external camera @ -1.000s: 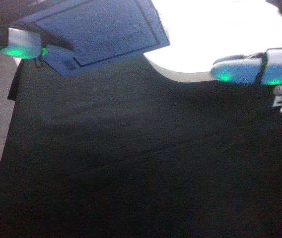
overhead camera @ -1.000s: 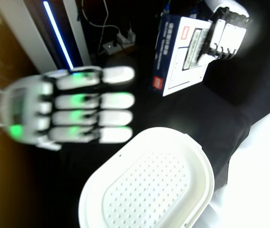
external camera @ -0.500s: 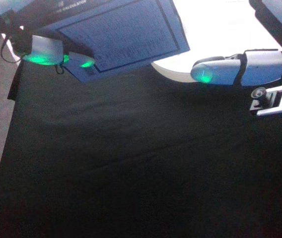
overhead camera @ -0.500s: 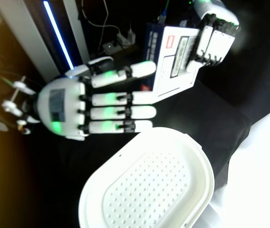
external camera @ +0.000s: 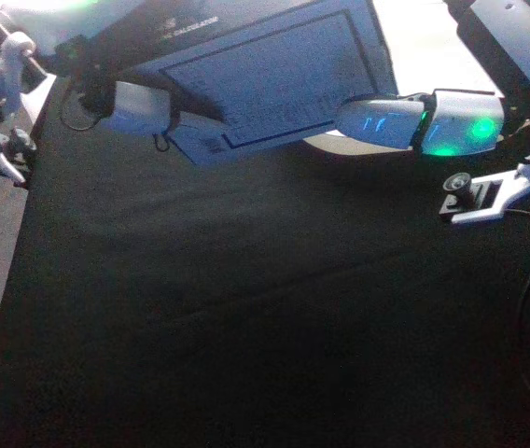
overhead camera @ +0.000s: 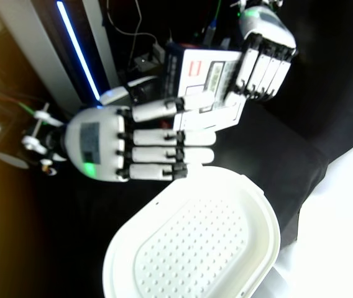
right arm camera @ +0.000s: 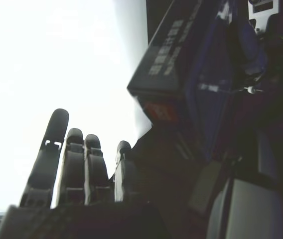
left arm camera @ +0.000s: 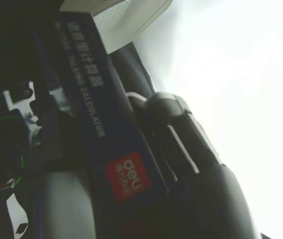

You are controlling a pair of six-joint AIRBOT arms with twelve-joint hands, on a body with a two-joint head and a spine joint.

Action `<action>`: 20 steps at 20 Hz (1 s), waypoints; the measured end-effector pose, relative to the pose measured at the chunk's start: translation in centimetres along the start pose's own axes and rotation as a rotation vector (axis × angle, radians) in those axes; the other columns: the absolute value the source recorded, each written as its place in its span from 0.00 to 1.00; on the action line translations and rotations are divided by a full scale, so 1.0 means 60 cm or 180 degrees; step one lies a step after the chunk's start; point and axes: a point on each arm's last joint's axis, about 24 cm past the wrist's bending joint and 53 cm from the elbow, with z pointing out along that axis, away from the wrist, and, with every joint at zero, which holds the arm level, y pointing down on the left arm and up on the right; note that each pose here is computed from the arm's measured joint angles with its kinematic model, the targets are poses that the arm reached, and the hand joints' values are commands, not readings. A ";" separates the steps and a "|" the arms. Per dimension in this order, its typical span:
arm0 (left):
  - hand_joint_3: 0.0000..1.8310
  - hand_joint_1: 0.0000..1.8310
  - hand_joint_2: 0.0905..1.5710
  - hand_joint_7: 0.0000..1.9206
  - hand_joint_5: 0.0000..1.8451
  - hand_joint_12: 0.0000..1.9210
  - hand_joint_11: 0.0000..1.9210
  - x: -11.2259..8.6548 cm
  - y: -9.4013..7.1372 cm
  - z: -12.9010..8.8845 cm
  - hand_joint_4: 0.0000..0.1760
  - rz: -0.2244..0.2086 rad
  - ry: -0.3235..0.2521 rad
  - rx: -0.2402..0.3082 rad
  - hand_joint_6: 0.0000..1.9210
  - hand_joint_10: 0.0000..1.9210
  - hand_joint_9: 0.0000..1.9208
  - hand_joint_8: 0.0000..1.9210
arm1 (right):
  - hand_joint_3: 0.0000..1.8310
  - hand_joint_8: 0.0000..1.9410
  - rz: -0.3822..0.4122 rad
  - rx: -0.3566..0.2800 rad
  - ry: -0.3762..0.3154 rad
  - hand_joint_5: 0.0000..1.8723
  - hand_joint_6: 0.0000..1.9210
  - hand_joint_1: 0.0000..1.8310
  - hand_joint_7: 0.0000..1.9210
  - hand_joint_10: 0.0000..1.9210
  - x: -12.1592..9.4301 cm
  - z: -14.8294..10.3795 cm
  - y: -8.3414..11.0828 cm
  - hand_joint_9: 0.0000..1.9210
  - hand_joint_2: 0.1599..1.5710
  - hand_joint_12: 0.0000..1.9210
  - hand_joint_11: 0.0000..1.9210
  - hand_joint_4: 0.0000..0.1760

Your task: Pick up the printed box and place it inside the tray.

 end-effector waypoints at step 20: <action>0.00 0.65 0.66 0.68 0.59 0.85 0.66 0.016 -0.016 0.029 0.00 -0.0339 -0.0151 0.0127 0.42 0.68 0.74 0.50 | 0.00 0.52 0.0202 -0.0184 -0.0119 0.48 0.47 0.69 0.57 0.47 0.011 0.011 0.019 0.64 0.67 0.71 0.56 0.00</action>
